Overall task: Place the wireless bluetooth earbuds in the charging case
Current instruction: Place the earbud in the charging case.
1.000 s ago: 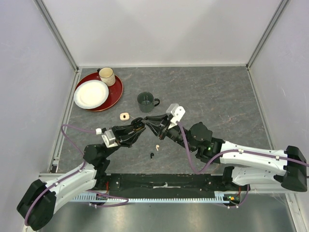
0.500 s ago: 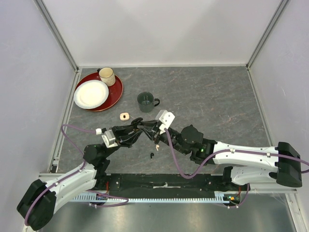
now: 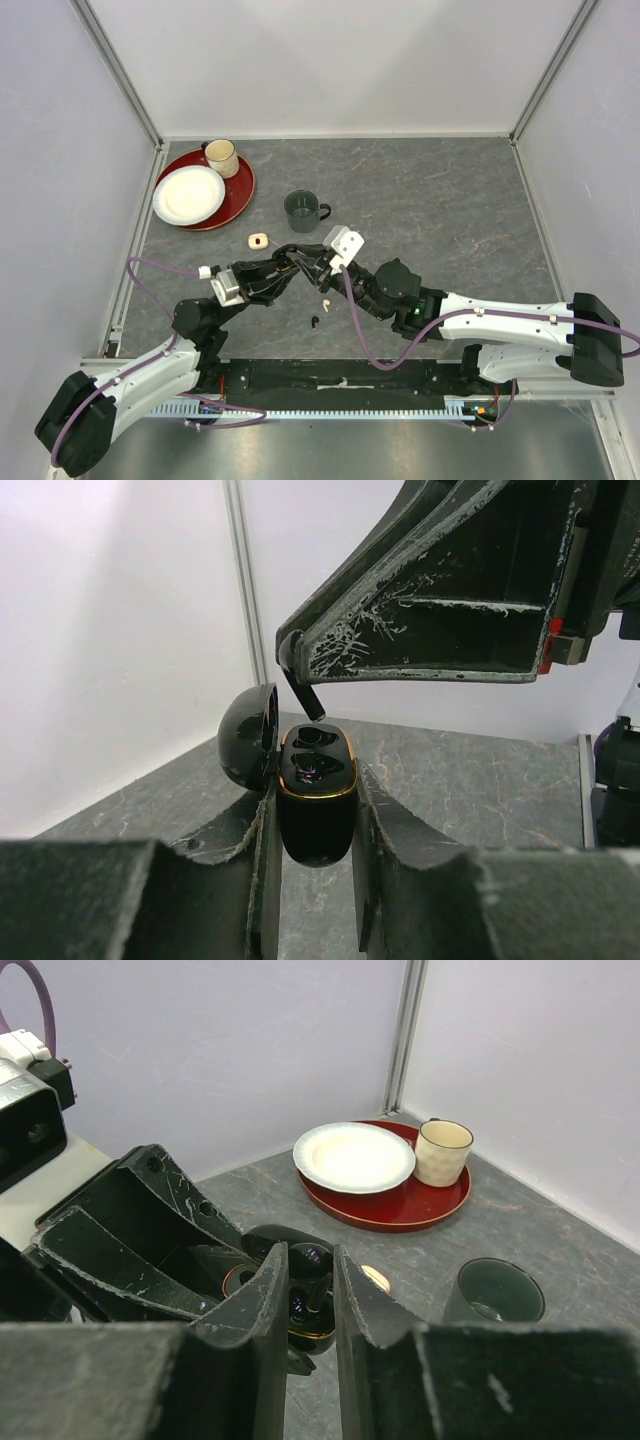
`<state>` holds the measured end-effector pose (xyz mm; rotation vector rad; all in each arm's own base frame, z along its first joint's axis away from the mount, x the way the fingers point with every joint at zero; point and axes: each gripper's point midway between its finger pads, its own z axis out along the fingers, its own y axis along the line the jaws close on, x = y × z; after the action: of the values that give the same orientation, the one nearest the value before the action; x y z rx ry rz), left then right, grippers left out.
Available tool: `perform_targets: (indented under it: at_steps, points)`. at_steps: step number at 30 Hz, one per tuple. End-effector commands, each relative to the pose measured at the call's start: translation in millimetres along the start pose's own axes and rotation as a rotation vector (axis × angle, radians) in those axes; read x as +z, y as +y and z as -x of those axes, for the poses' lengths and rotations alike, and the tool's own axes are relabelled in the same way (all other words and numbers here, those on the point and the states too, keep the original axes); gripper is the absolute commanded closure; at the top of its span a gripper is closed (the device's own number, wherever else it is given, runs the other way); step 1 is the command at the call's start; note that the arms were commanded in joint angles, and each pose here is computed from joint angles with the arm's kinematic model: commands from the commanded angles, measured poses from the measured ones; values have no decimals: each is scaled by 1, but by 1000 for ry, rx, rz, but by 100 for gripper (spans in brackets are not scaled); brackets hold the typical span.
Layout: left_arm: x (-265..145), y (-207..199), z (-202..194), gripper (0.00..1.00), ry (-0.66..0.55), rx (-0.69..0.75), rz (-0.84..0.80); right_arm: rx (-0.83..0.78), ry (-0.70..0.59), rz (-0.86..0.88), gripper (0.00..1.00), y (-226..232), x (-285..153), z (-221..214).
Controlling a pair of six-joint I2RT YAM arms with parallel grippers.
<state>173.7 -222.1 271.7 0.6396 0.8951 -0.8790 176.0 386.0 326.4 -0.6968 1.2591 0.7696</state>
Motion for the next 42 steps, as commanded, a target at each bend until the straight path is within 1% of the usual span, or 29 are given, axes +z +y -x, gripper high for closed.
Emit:
perform_targets:
  at_steps: [1,3,4,7,14,35,42]
  points:
    - [8,-1,29,98,-97,53,-15,-5,-50,-25,100,-3,4,17]
    - [9,2,34,98,-120,47,-2,-8,-41,-16,100,-1,3,13]
    - [9,3,38,98,-139,20,9,-8,-35,-17,100,-2,3,9]
    - [10,-1,46,98,-185,3,-13,-12,-21,-22,100,-1,5,-1]
    - [13,-8,43,98,-176,-14,-54,-12,-22,-48,100,-6,3,-7]
    - [5,-6,58,98,-220,44,-29,-45,7,-67,100,-11,-2,-12]
    - [4,-5,62,98,-233,55,-18,-62,45,-47,100,-8,-4,-22]
